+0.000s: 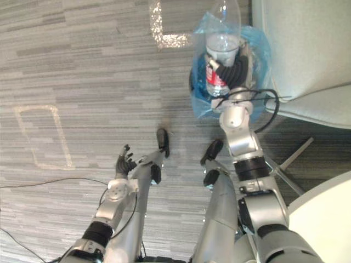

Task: Gather rubbish on tea table into small bin, then transfer packed bag to large trash can.

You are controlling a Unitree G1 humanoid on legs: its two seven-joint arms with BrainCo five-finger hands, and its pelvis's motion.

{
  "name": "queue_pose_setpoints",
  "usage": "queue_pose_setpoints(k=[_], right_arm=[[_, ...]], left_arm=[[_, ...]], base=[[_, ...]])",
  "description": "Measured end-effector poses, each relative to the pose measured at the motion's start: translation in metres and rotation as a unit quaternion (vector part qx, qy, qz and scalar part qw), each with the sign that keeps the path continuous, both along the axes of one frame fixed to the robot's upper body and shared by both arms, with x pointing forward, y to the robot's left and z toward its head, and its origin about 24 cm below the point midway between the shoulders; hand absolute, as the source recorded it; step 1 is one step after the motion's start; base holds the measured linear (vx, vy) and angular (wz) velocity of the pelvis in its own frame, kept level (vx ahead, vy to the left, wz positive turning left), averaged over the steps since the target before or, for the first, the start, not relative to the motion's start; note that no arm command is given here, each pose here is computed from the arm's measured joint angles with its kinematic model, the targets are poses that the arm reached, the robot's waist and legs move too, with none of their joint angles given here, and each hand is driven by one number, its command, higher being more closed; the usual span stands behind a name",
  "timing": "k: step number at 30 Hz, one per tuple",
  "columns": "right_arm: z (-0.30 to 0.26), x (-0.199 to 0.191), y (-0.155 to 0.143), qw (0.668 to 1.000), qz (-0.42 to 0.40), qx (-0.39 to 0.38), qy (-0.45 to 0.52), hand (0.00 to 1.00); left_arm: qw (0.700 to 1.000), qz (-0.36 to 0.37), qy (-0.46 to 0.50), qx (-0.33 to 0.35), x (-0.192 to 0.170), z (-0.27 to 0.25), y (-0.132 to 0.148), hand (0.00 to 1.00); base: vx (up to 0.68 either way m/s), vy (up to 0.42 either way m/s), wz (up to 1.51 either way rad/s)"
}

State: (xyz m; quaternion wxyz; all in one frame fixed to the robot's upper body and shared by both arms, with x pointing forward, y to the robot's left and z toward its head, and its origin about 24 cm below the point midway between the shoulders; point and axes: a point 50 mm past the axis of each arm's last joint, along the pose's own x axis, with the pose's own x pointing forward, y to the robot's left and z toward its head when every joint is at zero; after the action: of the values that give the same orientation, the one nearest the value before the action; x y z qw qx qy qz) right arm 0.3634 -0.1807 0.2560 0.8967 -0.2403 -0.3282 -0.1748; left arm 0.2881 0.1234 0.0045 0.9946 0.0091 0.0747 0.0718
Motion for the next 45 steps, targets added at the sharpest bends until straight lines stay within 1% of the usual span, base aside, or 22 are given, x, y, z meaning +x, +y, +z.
queue_pose_setpoints(k=[5,6,11,14,20,22,25,29,40,43,45], right_arm=[[0.0,0.005,-0.01,1.0,-0.02,0.011,0.007,1.0],[-0.001,0.007,-0.014,0.999,-0.028,0.019,0.013,0.0],[-0.008,0.013,-0.021,0.998,-0.039,0.041,0.039,0.0],[-0.006,0.012,-0.025,0.997,-0.046,0.051,0.033,0.0],[-0.004,0.01,-0.022,0.998,-0.043,0.044,0.025,0.0],[-0.003,0.008,-0.015,0.999,-0.032,0.022,0.02,0.0],[-0.005,0.0,0.012,0.999,0.001,-0.051,0.006,0.0],[-0.016,-0.004,0.029,0.995,0.017,-0.102,0.01,0.0],[-0.053,-0.009,0.031,0.986,0.011,-0.157,0.06,0.0],[-0.059,-0.005,0.026,0.983,-0.009,-0.17,0.074,0.0],[-0.066,0.002,0.023,0.983,-0.022,-0.156,0.098,0.0]], left_arm=[[1.0,-0.008,-0.018,-0.006,0.001,0.008,-0.005,0.0],[1.0,-0.01,-0.02,-0.007,0.001,0.009,-0.007,0.0],[0.999,-0.018,-0.027,-0.008,0.001,0.013,-0.01,0.0],[0.999,-0.025,-0.031,-0.01,0.001,0.014,-0.013,0.0],[0.999,-0.035,-0.035,-0.023,0.001,0.017,-0.018,0.0],[0.998,-0.036,-0.039,-0.024,0.002,0.019,-0.018,0.0],[1.0,-0.015,0.013,-0.016,0.003,-0.004,-0.007,0.0],[1.0,0.0,0.015,-0.014,0.004,-0.007,0.002,0.0],[1.0,0.007,0.026,-0.004,0.009,-0.01,0.008,0.0],[1.0,0.008,0.029,-0.004,0.011,-0.01,0.008,0.0],[0.999,0.008,0.032,-0.002,0.014,-0.01,0.007,0.0]], base=[[-0.01,-0.015,0.05],[-0.02,-0.013,0.08],[-0.04,-0.013,0.03],[-0.09,-0.012,0.04],[-0.08,-0.011,0.0],[-0.07,-0.009,-0.09],[-0.07,-0.011,-0.13],[-0.07,-0.018,-0.1],[-0.09,-0.008,-0.13],[-0.06,-0.003,-0.07],[-0.06,-0.005,-0.02]])
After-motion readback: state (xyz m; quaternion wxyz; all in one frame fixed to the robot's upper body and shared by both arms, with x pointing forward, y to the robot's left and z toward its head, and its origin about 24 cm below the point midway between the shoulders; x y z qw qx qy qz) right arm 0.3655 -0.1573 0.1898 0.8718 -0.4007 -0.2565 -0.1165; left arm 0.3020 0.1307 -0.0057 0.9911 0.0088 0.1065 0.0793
